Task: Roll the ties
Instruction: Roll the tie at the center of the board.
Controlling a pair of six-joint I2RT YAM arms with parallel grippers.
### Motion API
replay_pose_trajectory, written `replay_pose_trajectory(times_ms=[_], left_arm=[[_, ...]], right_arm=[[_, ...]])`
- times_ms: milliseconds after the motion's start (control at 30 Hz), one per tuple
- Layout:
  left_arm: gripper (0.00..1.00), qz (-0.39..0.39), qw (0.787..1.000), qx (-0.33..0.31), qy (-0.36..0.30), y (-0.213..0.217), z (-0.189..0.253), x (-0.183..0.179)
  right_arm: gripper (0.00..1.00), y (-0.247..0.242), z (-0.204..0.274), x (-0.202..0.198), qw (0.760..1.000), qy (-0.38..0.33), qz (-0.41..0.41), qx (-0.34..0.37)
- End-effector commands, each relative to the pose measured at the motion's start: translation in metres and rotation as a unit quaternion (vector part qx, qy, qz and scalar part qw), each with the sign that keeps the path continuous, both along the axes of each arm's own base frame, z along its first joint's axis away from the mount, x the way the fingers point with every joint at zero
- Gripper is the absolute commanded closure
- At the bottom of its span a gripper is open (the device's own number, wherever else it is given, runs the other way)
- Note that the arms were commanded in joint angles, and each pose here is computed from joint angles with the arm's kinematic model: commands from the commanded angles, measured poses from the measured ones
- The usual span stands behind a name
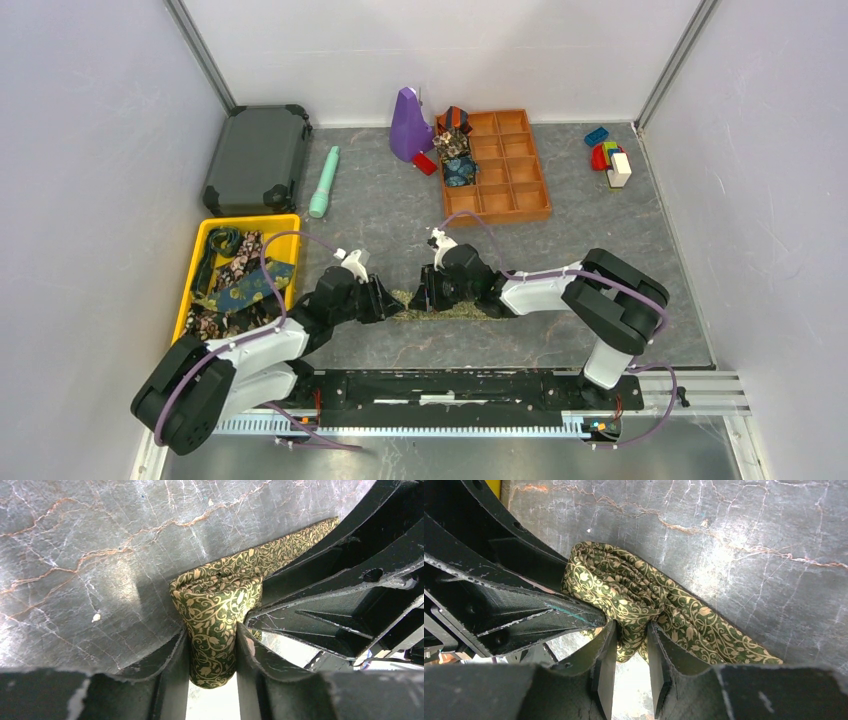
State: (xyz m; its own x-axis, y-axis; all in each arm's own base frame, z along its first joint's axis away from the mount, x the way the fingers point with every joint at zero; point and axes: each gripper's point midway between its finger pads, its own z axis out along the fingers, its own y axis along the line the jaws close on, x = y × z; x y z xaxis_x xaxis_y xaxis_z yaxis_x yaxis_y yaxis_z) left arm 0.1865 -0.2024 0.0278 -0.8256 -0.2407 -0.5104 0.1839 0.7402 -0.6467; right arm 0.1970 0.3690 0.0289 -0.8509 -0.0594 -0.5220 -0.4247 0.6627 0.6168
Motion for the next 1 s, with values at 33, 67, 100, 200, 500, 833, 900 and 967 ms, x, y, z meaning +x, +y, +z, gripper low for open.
replay_pose_trajectory(times_ms=[33,67,100,200,500,833,900,967], left_arm=[[0.62,-0.013,1.000,-0.003,0.009,-0.003,-0.003,-0.004],[0.63,-0.010,1.000,0.000,0.012,-0.002,-0.003,-0.005],[0.63,-0.008,1.000,0.003,0.012,-0.001,-0.003,-0.004],[0.64,0.003,1.000,0.019,0.017,0.004,-0.003,-0.003],[0.68,0.021,0.998,0.055,0.032,0.016,0.001,-0.005],[0.70,0.009,0.997,0.052,0.048,0.013,0.010,-0.013],[0.70,0.006,0.997,0.056,0.050,0.014,0.014,-0.014],[0.71,0.002,0.997,0.055,0.051,0.014,0.016,-0.016]], right_arm=[[0.66,-0.026,-0.036,-0.005,0.998,0.014,-0.006,-0.069],[0.65,-0.026,-0.034,-0.004,0.998,0.012,-0.006,-0.069],[0.63,-0.025,-0.031,-0.003,0.998,0.008,-0.005,-0.066],[0.58,-0.021,-0.019,0.001,0.998,-0.002,0.000,-0.060],[0.46,-0.016,0.029,0.017,0.997,-0.059,0.003,-0.055],[0.51,-0.017,0.044,0.018,0.993,-0.106,0.021,-0.040],[0.53,-0.025,0.032,0.019,0.992,-0.111,0.017,-0.060],[0.53,-0.035,0.019,0.017,0.991,-0.109,0.010,-0.078]])
